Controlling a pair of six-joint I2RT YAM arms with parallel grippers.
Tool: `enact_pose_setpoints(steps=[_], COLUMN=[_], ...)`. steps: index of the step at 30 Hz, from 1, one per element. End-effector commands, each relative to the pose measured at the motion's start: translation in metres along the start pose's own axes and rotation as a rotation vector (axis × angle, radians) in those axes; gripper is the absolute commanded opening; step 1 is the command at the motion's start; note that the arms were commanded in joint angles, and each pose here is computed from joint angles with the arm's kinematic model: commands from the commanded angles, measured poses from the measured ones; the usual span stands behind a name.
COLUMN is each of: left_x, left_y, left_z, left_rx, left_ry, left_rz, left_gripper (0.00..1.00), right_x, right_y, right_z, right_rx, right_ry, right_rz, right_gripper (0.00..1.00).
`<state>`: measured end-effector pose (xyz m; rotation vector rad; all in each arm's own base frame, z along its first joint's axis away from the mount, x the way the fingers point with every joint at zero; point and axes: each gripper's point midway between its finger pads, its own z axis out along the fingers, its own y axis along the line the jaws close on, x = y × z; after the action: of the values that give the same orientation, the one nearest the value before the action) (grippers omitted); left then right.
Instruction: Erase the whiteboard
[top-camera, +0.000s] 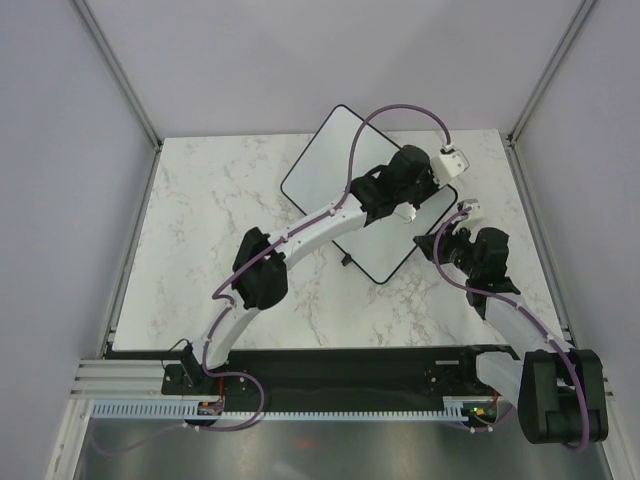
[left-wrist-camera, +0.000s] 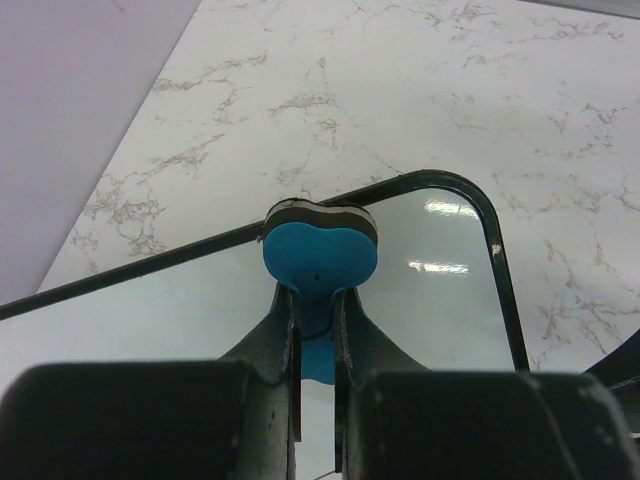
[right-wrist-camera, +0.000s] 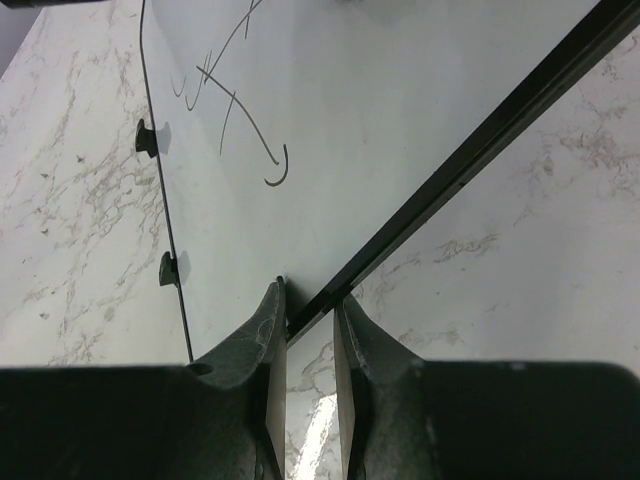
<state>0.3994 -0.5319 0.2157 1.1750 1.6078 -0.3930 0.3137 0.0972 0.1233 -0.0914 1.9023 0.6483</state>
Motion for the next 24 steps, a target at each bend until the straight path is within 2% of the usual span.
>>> enact_pose_setpoints(steps=[1, 6, 14, 18, 24], left_x=[0.016, 0.029, 0.095, 0.130, 0.150], left_y=[-0.019, 0.020, 0.093, 0.105, 0.107], left_z=[0.000, -0.006, -0.033, -0.042, -0.040], left_rx=[0.075, 0.014, -0.087, -0.121, -0.130], left_ry=[0.052, 0.075, 0.178, 0.227, 0.248], left_rz=[-0.051, -0.079, -0.154, -0.142, -0.145], left_gripper=[0.02, 0.02, 0.02, 0.02, 0.02], right_x=[-0.017, -0.017, -0.018, -0.019, -0.019], right_y=[0.010, 0.010, 0.011, 0.011, 0.011], right_z=[0.000, -0.001, -0.002, -0.003, -0.003], right_rx=[-0.052, -0.046, -0.050, -0.046, -0.047], right_ry=[-0.056, -0.059, -0.062, -0.067, -0.062], right_rz=[-0.118, -0.124, -0.128, -0.133, -0.133], right_gripper=[0.00, 0.00, 0.00, 0.00, 0.00])
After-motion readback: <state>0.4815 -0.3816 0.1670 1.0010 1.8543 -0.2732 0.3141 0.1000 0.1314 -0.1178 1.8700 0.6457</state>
